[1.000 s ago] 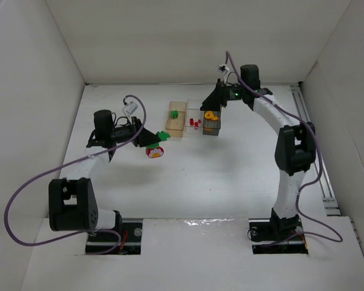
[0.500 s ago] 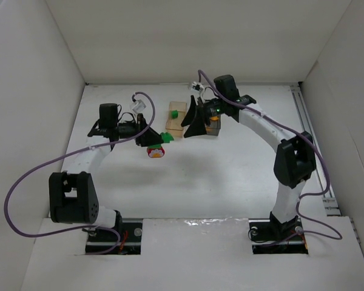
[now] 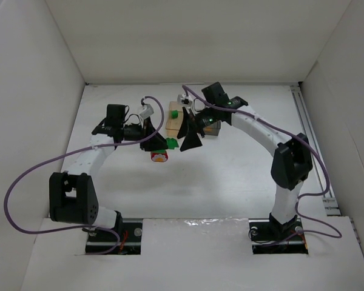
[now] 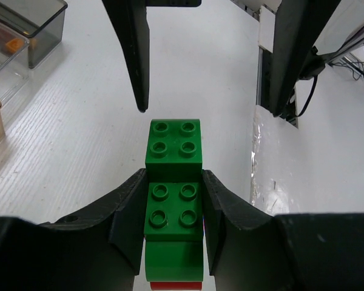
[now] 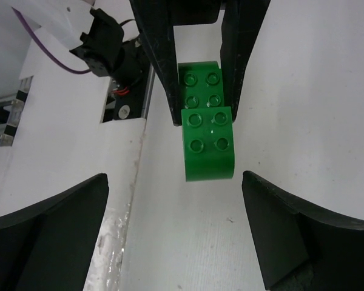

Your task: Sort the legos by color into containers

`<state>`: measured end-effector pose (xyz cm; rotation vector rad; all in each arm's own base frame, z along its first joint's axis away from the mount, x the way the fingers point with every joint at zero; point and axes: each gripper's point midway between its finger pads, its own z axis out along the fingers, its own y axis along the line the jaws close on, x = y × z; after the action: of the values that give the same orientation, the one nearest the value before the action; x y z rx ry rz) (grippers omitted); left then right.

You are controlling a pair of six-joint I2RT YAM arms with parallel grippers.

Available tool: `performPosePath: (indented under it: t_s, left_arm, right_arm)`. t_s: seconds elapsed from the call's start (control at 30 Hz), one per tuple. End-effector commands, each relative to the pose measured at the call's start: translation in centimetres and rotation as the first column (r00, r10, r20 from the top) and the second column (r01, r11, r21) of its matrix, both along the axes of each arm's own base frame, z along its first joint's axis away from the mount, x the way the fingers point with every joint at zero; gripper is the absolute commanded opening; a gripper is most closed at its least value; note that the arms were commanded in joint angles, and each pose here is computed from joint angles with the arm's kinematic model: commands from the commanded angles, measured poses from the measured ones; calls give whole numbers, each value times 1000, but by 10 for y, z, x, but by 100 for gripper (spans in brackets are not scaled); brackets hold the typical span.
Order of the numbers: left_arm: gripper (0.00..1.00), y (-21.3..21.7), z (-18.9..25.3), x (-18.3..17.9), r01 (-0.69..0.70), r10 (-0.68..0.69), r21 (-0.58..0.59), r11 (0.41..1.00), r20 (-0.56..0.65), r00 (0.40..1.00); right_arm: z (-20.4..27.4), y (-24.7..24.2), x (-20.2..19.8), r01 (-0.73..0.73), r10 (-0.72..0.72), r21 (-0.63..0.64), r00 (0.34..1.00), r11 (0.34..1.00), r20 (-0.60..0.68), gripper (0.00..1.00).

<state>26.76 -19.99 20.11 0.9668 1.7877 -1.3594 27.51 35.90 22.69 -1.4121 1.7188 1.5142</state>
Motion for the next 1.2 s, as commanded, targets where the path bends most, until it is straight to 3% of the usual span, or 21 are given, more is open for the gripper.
performPosePath:
  t_s: [0.0,0.63,0.77,0.9,1.0,1.13,1.17]
  left_arm:
    - [0,-7,32,-8,68,-63,-31,997,134,989]
    - [0,-12,38,-11,106,-97,-53,993,152,984]
    - [0,-12,37,-9,104,-96,-54,993,143,985]
    - [0,-13,39,-9,110,-100,-62,992,144,984]
    - [0,-13,39,-8,110,-100,-62,992,154,983]
    - [0,-15,36,-12,117,-108,-63,991,135,985]
    - [5,-15,37,-11,118,-108,-63,991,144,984]
  right_arm:
    - [10,5,1,-18,17,12,996,1000,83,95]
    - [10,24,-1,-56,54,22,993,998,101,90]
    - [10,24,-1,-56,54,22,993,998,101,78]
    - [7,27,-5,-71,69,23,994,997,89,54]
    - [9,28,-5,-77,74,33,993,996,94,43]
    - [8,29,-3,-77,74,34,993,996,94,13]
    - [9,29,-5,-84,80,40,993,996,89,0]
